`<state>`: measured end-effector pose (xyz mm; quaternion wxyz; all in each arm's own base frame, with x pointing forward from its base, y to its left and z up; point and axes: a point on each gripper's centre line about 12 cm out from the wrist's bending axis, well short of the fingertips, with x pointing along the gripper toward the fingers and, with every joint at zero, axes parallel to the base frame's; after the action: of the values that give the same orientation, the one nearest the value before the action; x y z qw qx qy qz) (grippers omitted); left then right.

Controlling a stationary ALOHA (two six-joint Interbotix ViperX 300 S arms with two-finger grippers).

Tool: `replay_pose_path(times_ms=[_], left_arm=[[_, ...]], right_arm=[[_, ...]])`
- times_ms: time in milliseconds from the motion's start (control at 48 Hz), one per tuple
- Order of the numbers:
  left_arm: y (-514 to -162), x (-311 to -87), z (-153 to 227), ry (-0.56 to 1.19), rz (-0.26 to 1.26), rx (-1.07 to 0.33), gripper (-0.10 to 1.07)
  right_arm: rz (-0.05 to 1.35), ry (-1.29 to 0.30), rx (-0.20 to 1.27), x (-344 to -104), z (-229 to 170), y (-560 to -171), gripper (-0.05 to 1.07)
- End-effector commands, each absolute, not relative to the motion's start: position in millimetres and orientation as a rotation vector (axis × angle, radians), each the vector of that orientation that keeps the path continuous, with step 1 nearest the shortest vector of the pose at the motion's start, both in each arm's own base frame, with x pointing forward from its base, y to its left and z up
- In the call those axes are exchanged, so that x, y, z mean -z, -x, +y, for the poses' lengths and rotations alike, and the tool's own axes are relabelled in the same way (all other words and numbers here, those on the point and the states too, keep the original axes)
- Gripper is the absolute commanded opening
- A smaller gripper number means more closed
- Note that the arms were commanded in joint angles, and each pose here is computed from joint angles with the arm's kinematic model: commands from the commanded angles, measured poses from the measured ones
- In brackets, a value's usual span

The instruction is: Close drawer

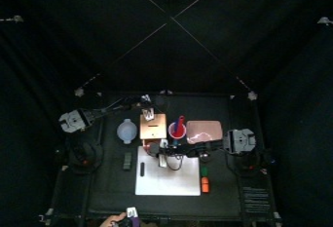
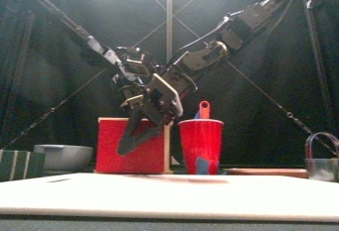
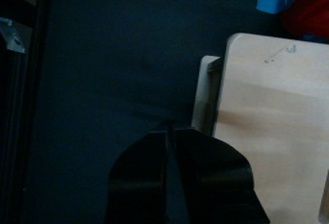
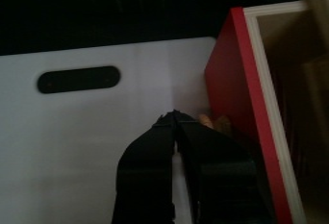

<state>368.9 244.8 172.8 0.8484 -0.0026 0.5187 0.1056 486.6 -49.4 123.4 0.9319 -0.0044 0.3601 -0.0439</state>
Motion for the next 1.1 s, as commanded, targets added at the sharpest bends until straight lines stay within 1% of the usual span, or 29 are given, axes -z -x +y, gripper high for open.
replay_pose_path(times_ms=[0,125,396,646,750,896,1000,1083], left_arm=[[-371,-179,245,-0.008,1.071,-0.229,0.49],[-373,-178,247,-0.021,1.054,-0.238,0.49],[-377,-182,248,-0.081,1.034,-0.226,0.49],[-387,-183,233,-0.113,1.024,-0.156,0.49],[-389,-181,229,-0.114,1.025,-0.134,0.49],[-392,-180,223,-0.121,1.023,-0.108,0.49],[-394,-180,220,-0.126,1.021,-0.102,0.49],[-394,-180,220,-0.128,1.023,-0.099,0.49]], right_arm=[[0.68,0.032,0.128,-145,-75,-496,0.19],[0.685,0.05,0.145,-141,-88,-503,0.19],[0.7,0.054,0.145,-144,-86,-510,0.19],[0.689,0.041,0.105,-146,-60,-519,0.19],[0.692,0.053,0.095,-144,-57,-521,0.19],[0.693,0.064,0.1,-143,-61,-522,0.19],[0.684,0.077,0.123,-147,-76,-522,0.19],[0.691,0.092,0.137,-144,-87,-522,0.19]])
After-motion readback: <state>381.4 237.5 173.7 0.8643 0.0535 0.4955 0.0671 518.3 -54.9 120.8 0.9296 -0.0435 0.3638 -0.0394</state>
